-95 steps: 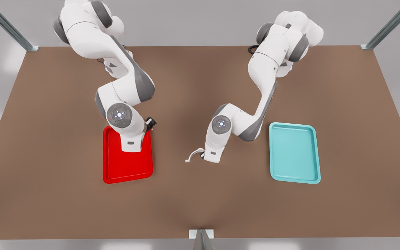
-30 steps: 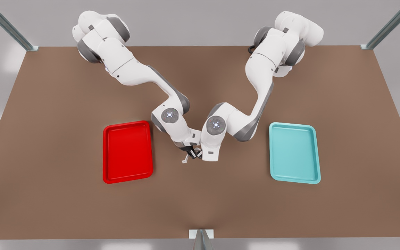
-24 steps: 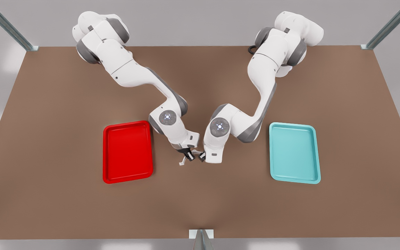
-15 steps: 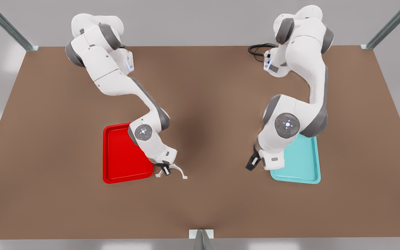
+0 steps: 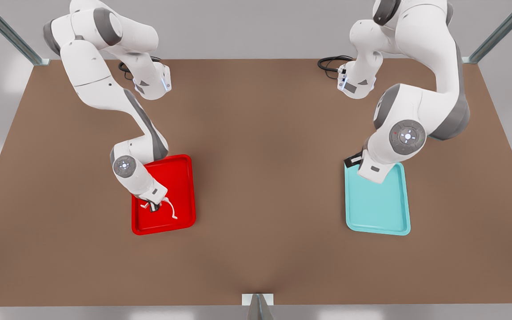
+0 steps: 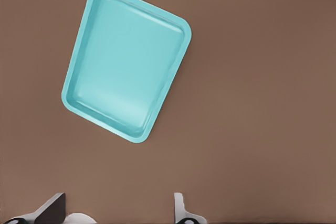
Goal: Take the drainage pipe clamp from the left arm, pass it to the right arm, and place it in the plate on the right side
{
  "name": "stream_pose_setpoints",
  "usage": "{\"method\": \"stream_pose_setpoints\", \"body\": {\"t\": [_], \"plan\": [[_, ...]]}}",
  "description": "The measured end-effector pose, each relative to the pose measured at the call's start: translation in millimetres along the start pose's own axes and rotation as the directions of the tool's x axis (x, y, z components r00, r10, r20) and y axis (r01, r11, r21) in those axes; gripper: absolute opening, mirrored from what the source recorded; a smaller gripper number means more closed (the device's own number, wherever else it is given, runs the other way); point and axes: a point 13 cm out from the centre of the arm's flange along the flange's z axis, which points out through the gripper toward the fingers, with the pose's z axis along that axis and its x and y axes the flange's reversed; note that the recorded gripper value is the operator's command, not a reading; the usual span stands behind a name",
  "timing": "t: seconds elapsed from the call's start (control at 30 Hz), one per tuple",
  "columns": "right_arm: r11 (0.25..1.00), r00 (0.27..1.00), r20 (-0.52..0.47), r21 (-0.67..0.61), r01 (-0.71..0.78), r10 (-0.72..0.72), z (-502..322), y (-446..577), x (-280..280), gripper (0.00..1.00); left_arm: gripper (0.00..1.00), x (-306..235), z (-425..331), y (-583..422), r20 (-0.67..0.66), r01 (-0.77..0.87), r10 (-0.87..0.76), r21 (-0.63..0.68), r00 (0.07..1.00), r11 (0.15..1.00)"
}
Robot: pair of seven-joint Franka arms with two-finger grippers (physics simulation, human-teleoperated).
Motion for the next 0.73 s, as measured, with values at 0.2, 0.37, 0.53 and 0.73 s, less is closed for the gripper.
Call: {"method": "stream_pose_setpoints", "body": {"t": [0.2,0.37,0.53,0.73], "plan": [[1.0,1.0,-0.002,0.012,0.005,-0.005,-1.6,-3.0,6.1,1.0,1.0,-1.4,5.4,6.0,-0.019,-0.144,0.144,-0.017,0.989,0.989],[0.991,0.998,0.007,0.113,-0.07,0.07,-91.4,-59.7,18.6,1.0,1.0,-1.2,5.8,8.3,-0.026,-0.233,0.233,-0.018,0.972,0.972],[0.906,0.908,-0.01,0.068,-0.418,0.42,-279.1,-107.8,41.9,1.0,1.0,-0.9,4.2,10.8,-0.028,-0.298,0.298,-0.013,0.954,0.954],[0.564,0.566,-0.166,-0.063,-0.824,0.808,-403.7,31.3,88.4,1.0,1.0,-0.2,3.4,11.3,-0.029,-0.357,0.357,-0.012,0.934,0.934]]}}
